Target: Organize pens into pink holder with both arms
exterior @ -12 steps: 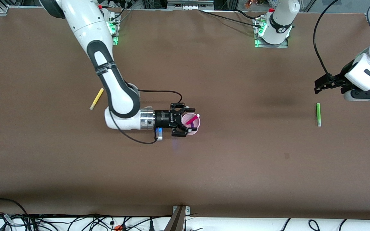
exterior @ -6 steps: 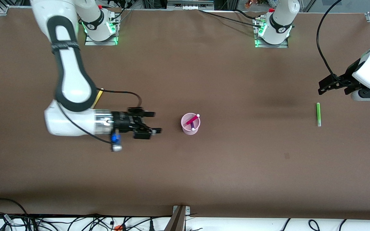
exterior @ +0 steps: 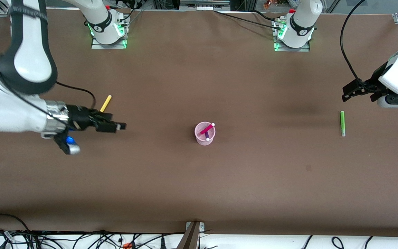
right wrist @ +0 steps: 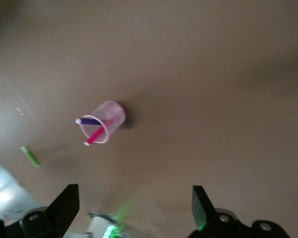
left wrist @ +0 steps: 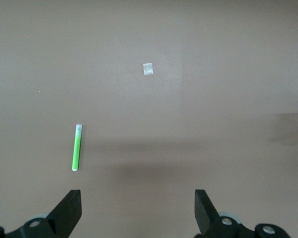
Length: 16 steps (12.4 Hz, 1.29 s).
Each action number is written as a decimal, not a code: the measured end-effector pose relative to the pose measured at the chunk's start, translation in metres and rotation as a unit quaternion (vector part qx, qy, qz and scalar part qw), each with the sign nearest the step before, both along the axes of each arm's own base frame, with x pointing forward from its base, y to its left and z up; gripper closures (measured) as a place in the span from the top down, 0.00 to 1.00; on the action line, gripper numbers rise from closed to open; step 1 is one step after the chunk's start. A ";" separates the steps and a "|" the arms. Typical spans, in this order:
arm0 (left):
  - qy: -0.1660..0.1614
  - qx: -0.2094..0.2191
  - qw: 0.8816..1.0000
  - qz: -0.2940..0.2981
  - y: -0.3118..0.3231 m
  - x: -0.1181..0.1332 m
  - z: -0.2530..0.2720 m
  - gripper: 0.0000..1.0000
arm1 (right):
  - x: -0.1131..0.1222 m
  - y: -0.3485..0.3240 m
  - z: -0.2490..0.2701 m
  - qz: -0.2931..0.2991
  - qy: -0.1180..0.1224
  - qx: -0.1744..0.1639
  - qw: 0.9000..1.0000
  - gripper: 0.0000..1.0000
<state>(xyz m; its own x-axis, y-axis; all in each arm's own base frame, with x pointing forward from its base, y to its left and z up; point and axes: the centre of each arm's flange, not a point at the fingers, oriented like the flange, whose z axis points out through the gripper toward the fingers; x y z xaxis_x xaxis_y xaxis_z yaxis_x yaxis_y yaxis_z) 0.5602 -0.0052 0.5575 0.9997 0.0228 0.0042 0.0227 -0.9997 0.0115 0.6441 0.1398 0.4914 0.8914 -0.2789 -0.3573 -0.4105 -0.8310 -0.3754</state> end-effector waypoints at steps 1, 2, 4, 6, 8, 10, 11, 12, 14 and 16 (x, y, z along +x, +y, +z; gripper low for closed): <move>0.001 0.000 1.000 -0.001 -0.001 -0.001 0.000 1.00 | -0.013 -0.012 0.023 0.024 -0.018 -0.030 0.999 1.00; 0.004 0.000 1.000 -0.002 -0.002 -0.001 0.001 1.00 | -0.027 -0.025 0.044 0.044 -0.034 -0.058 0.997 1.00; 0.006 0.000 1.000 -0.003 -0.003 -0.002 0.001 1.00 | -0.059 -0.039 0.077 0.086 -0.064 -0.122 0.987 1.00; 0.005 0.000 1.000 -0.007 -0.007 -0.002 0.002 1.00 | -0.087 -0.037 0.102 0.115 -0.085 -0.163 0.976 1.00; 0.001 0.000 1.000 -0.010 -0.011 -0.002 0.006 1.00 | -0.106 -0.046 0.113 0.125 -0.093 -0.178 0.972 1.00; -0.001 0.000 1.000 -0.015 -0.016 -0.002 0.008 1.00 | -0.112 -0.063 0.119 0.141 -0.103 -0.194 0.965 1.00; -0.001 0.000 1.000 -0.016 -0.017 -0.002 0.008 1.00 | -0.110 -0.073 0.119 0.141 -0.104 -0.195 0.965 1.00; -0.001 0.000 1.000 -0.016 -0.018 -0.002 0.009 1.00 | -0.109 -0.084 0.117 0.139 -0.102 -0.196 0.965 1.00; 0.000 0.000 1.000 -0.017 -0.019 -0.002 0.009 1.00 | -0.111 -0.089 0.115 0.142 -0.091 -0.198 0.966 1.00; 0.000 0.001 1.000 -0.022 -0.024 -0.003 0.010 1.00 | -0.114 -0.079 0.119 0.151 -0.095 -0.200 0.963 1.00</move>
